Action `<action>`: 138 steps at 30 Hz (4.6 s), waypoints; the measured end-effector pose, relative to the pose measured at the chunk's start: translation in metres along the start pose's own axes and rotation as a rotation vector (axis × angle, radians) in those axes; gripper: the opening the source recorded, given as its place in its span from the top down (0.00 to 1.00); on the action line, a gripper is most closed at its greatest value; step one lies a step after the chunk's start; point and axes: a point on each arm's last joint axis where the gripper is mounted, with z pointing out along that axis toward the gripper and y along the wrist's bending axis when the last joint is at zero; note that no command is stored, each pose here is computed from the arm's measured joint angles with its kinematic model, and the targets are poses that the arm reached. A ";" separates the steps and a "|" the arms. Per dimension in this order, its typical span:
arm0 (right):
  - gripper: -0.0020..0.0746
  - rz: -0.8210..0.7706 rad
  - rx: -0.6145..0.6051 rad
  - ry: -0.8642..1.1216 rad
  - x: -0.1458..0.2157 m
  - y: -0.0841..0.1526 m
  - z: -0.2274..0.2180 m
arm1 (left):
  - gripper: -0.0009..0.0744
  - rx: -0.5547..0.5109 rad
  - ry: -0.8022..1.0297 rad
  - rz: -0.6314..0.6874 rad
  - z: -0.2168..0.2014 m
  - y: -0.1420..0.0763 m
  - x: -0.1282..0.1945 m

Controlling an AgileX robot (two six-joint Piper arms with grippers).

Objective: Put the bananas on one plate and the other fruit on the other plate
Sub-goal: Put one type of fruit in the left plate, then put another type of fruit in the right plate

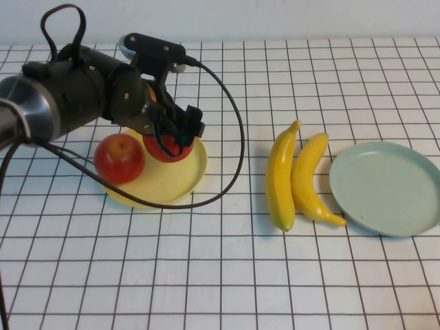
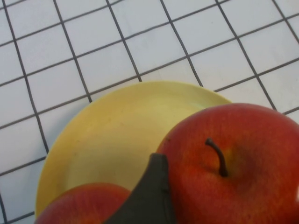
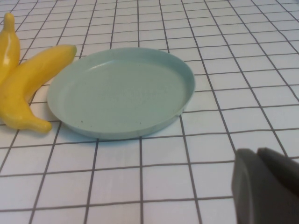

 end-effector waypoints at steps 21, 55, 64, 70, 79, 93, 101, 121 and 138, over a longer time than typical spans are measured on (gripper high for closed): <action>0.99 0.000 0.000 0.000 0.000 0.000 0.000 | 0.10 0.066 -0.047 -0.111 -0.023 -0.004 0.003; 0.99 0.000 0.000 0.000 0.000 0.000 0.000 | 0.95 0.040 -0.315 -0.248 -0.112 0.004 0.051; 0.99 0.000 0.000 0.000 0.000 0.000 0.000 | 0.98 0.024 -0.475 -0.211 -0.196 0.011 0.132; 0.99 0.000 0.000 0.000 0.000 0.000 0.000 | 0.98 -0.030 -0.599 -0.180 -0.231 0.017 0.176; 0.99 0.000 0.000 0.000 0.000 0.000 0.000 | 0.99 -0.087 -0.657 -0.302 -0.259 0.026 0.225; 0.99 0.002 -0.001 0.000 0.000 0.000 0.000 | 0.99 -0.275 -0.674 -0.372 -0.221 0.027 0.303; 0.99 0.002 -0.001 0.000 0.000 0.000 0.000 | 0.99 -0.325 -0.588 -0.318 -0.187 0.022 0.322; 0.99 0.002 -0.001 0.000 0.000 0.000 0.000 | 0.99 -0.286 -0.538 -0.367 -0.173 0.019 0.332; 0.99 0.002 -0.001 0.000 0.000 0.000 0.000 | 0.99 -0.256 -0.544 -0.407 -0.173 0.018 0.332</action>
